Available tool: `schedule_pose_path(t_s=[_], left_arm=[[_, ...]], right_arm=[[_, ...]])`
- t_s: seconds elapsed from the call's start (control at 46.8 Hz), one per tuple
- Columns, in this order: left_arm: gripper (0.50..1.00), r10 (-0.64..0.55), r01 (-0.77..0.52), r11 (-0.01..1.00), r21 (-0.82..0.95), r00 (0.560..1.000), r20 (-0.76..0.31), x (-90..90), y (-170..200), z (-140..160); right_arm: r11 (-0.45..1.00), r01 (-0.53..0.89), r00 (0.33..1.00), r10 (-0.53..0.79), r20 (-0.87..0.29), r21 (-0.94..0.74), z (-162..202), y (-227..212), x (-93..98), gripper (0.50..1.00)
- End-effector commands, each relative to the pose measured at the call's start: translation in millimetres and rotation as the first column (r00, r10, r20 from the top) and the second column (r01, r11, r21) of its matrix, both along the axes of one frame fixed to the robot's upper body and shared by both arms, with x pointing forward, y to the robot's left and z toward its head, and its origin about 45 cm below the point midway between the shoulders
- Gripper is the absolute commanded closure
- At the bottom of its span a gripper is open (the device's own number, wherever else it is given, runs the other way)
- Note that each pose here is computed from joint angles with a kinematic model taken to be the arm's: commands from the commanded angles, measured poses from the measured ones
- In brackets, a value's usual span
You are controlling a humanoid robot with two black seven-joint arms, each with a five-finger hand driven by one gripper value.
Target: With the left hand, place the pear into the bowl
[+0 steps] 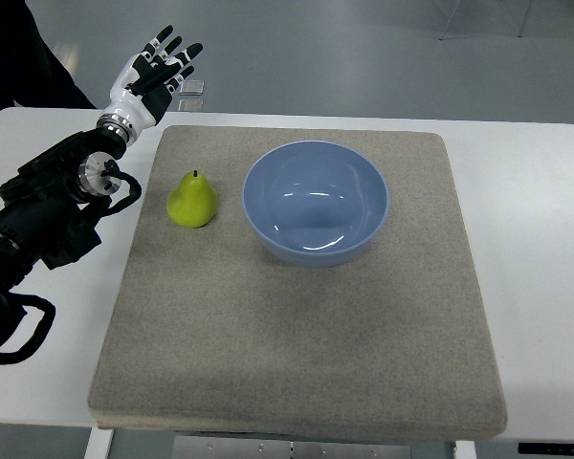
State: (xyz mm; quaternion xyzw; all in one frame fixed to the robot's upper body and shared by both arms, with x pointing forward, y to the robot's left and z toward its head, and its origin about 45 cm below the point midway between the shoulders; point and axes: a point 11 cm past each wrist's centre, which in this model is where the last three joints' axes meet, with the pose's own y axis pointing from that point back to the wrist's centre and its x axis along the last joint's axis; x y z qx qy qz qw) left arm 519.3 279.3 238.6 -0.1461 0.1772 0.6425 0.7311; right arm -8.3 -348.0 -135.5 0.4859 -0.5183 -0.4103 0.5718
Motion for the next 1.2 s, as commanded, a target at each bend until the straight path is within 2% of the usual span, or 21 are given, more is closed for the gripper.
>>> schedule_pose_path(t_s=[0.0, 1.175], left_arm=[[0.508, 0.001, -0.001, 1.000, 0.000, 1.000, 0.000, 0.0, 0.5, 0.1], [0.508, 0.011, -0.011, 1.000, -0.010, 1.000, -0.004, -0.5, 2.0, -1.3]], right_arm=[[1.000, -0.001, 1.000, 0.001, 0.000, 0.000, 0.0, 0.0, 0.0, 0.576], [1.000, -0.001, 1.000, 0.001, 0.000, 0.000, 0.0, 0.0, 0.0, 0.576]])
